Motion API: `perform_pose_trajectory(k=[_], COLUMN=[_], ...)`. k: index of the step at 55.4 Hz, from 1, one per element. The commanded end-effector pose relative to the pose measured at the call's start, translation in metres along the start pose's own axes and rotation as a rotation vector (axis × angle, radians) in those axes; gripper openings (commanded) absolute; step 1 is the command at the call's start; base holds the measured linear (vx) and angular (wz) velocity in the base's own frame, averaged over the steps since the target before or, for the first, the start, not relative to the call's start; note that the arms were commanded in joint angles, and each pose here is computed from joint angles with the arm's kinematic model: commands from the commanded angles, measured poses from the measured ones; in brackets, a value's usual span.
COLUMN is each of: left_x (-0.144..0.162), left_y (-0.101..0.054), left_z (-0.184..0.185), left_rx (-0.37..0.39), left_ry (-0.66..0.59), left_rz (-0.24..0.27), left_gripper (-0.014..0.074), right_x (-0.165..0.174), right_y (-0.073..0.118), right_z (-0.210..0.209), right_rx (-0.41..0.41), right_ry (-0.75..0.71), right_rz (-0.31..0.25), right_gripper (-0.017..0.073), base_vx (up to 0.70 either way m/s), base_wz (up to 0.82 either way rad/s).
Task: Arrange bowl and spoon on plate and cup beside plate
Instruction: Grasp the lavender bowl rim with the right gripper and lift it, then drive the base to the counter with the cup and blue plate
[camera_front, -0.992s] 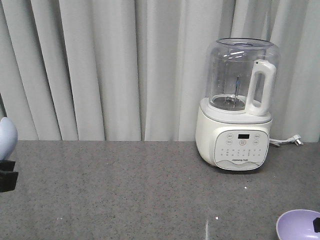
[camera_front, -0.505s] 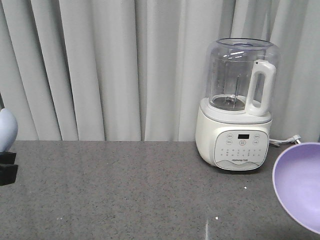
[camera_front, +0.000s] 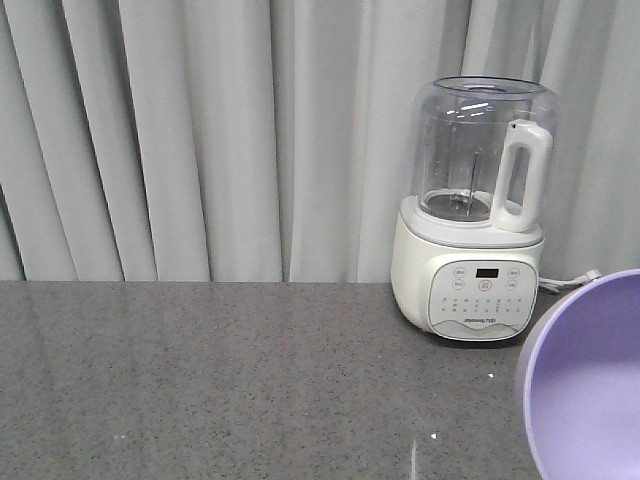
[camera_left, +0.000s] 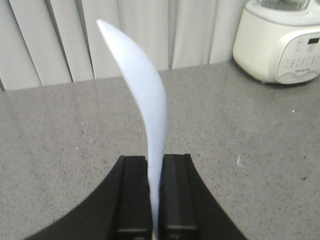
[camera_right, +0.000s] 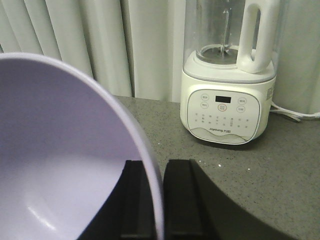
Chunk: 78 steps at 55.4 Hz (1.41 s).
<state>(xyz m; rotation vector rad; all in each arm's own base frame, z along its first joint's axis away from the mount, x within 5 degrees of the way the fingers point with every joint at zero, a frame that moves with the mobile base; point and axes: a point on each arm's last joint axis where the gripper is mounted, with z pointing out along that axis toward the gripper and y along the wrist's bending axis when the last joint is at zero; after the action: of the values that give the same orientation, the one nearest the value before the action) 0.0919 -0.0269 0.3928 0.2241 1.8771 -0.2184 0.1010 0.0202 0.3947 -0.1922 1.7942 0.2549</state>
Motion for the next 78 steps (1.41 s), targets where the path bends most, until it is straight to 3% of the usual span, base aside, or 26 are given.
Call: perform_pose_trajectory(k=[1,50,78], left_x=[-0.0097,-0.0019,-0.0019], left_y=[-0.001,0.0001,0.0001], left_z=[-0.013,-0.0207,-0.0207], left_rx=[0.022,0.021,0.021], left_ry=[-0.169,-0.166,-0.166], left_rz=[0.001,-0.002,-0.002], left_gripper=[-0.0006,-0.0006,-0.0006], right_x=[-0.0135,-0.0138,-0.0138], right_y=[0.0,-0.0001,-0.0001], right_z=[-0.0041,-0.0041,-0.0041], right_rx=[0.02,0.02,0.02], right_ry=[-0.097,-0.1,-0.1], right_rz=[0.021,0.023,0.026], right_gripper=[-0.0009,-0.0008,-0.0008], base_vx=[0.0,-0.01,-0.1], base_wz=[0.0,-0.02,-0.46])
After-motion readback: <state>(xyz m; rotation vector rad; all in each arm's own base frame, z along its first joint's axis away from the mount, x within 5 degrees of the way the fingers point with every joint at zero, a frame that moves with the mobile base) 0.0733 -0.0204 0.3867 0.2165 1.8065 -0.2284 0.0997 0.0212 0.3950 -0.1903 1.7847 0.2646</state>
